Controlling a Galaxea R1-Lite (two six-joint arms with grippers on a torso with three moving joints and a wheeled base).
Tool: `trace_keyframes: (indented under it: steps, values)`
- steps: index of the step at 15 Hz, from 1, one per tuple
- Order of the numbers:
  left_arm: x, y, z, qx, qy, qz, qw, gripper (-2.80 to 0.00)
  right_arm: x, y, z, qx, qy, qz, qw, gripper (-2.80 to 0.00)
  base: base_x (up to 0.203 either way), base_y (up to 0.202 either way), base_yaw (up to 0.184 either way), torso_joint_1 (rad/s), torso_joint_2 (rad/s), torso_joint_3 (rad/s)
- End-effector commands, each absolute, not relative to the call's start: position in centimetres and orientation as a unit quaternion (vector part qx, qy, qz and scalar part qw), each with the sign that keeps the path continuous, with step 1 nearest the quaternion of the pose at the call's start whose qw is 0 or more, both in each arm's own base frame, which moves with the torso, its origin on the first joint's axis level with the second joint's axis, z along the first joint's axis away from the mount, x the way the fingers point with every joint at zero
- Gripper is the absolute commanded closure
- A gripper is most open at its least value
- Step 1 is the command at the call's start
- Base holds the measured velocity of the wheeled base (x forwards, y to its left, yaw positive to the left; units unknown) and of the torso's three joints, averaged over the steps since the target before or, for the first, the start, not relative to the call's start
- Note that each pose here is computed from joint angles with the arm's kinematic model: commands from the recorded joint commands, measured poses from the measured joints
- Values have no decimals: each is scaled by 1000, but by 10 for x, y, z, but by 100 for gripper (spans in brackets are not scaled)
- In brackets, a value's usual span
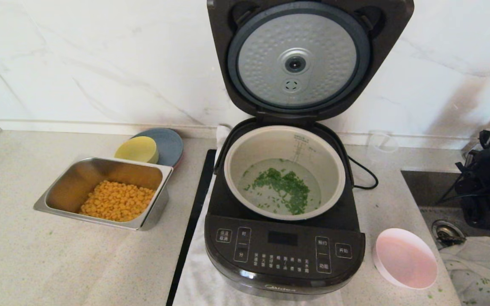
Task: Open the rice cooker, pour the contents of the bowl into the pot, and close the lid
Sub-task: Turn off the tap, then close the rice cooker
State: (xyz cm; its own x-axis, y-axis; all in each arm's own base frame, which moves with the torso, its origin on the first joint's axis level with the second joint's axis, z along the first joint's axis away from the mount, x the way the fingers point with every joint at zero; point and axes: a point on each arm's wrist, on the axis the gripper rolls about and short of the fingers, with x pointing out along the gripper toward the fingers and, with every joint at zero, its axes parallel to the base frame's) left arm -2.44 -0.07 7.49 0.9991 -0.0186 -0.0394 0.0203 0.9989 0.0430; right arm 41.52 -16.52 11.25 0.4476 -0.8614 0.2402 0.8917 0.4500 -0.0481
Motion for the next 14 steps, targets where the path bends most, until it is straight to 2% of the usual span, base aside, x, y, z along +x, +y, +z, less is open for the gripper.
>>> trace_keyframes:
  steps: [1, 6, 10, 14]
  values:
    - [-24, -1, 75, 22, 20, -10, 1000, 0, 387, -148, 153, -70, -121, -511, 848, 0, 0, 0, 0, 0, 0, 0]
    - [-24, -1, 75, 22, 20, -10, 1000, 0, 330, -100, 210, -51, -137, -459, 877, 0, 0, 0, 0, 0, 0, 0]
    - [-24, -1, 75, 22, 20, -10, 1000, 0, 308, -63, 249, 2, -13, -362, 932, 0, 0, 0, 0, 0, 0, 0]
    - [-24, -1, 75, 22, 20, -10, 1000, 0, 286, -38, 337, 153, 37, -231, 960, 0, 0, 0, 0, 0, 0, 0]
